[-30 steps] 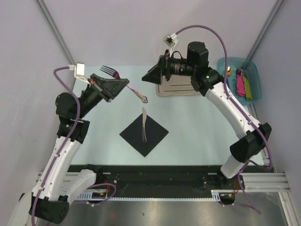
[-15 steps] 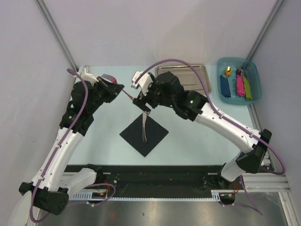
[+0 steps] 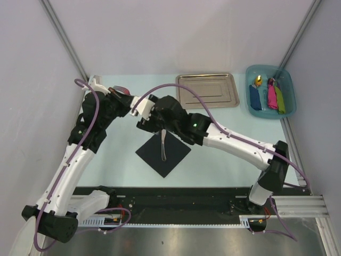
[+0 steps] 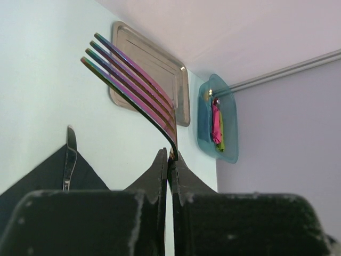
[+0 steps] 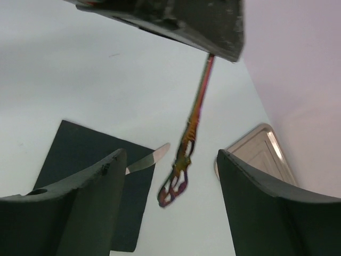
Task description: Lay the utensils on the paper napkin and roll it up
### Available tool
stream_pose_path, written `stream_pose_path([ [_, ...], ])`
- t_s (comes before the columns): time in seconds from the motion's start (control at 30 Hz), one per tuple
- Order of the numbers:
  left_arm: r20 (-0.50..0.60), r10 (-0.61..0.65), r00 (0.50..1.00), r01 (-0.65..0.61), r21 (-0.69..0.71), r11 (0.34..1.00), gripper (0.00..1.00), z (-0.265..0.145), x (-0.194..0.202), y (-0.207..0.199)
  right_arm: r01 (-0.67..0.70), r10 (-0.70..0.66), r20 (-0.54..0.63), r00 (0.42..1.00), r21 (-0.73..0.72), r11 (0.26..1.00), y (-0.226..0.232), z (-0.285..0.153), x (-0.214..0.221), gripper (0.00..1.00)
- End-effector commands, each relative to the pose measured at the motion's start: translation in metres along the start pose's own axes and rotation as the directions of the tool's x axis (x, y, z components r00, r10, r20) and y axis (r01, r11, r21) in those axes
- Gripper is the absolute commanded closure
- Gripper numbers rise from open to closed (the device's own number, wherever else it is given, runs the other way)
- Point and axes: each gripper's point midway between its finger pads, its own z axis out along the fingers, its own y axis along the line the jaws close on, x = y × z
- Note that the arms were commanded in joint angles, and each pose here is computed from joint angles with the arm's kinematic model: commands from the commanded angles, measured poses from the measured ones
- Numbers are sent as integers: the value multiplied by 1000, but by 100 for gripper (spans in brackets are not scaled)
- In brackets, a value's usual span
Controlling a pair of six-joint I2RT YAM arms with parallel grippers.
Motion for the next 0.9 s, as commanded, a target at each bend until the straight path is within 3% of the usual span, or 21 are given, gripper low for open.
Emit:
stream_pose_path([
  [0.0, 27, -61, 998, 60, 24, 998, 100, -3, -10, -15, 66, -69, 20, 997, 132, 989, -11, 15, -16, 30],
  [0.17, 24, -68, 997, 67, 20, 998, 100, -6, -10, -15, 121, -121, -16, 993, 245, 962, -23, 26, -11, 59],
  [0.2, 20, -65, 998, 64, 17, 998, 100, -6, -9, -14, 139, -137, -26, 990, 257, 956, -25, 27, -8, 75],
  [0.3, 13, -61, 998, 61, 31, 998, 100, -6, -6, -15, 134, -130, -31, 991, 277, 951, -32, 28, -5, 100],
  [0.37, 6, -53, 999, 53, 47, 998, 93, -7, -4, -16, 110, -107, -25, 994, 283, 953, -36, 28, -4, 100],
  [0.4, 6, -48, 999, 47, 66, 997, 72, -7, -3, -17, 100, -98, -20, 995, 284, 954, -38, 28, -4, 100],
  [0.43, 7, -32, 999, 31, 86, 996, 66, -9, -3, -20, 70, -69, -14, 998, 271, 960, -37, 28, -4, 100],
  [0.53, 20, -2, 1000, -1, 144, 990, 31, -16, -3, -27, -62, 64, 1, 998, 230, 971, -51, 29, 1, 100],
  [0.6, 22, 21, 1000, -25, 181, 983, 25, -20, -1, -30, -155, 155, 14, 988, 122, 980, -51, 29, -3, 100],
  [0.67, 37, 69, 997, -75, 230, 970, 19, -27, 1, -34, -323, 324, 4, 946, 86, 943, -67, 32, 11, 100],
  [0.7, 44, 83, 996, -91, 240, 966, 16, -28, 1, -33, -374, 375, 13, 927, -58, 926, -53, 31, 3, 100],
  [0.77, 74, 127, 989, -141, 237, 961, 12, -33, -1, -25, -519, 522, -4, 853, -106, 848, -66, 30, 14, 100],
  [0.8, 87, 133, 987, -149, 224, 963, 12, -33, -3, -20, -551, 559, -32, 829, -222, 804, -51, 28, 13, 100],
  [0.87, 103, 135, 986, -152, 192, 970, 16, -32, -5, -5, -665, 671, -84, 737, -270, 696, -45, 27, 21, 100],
])
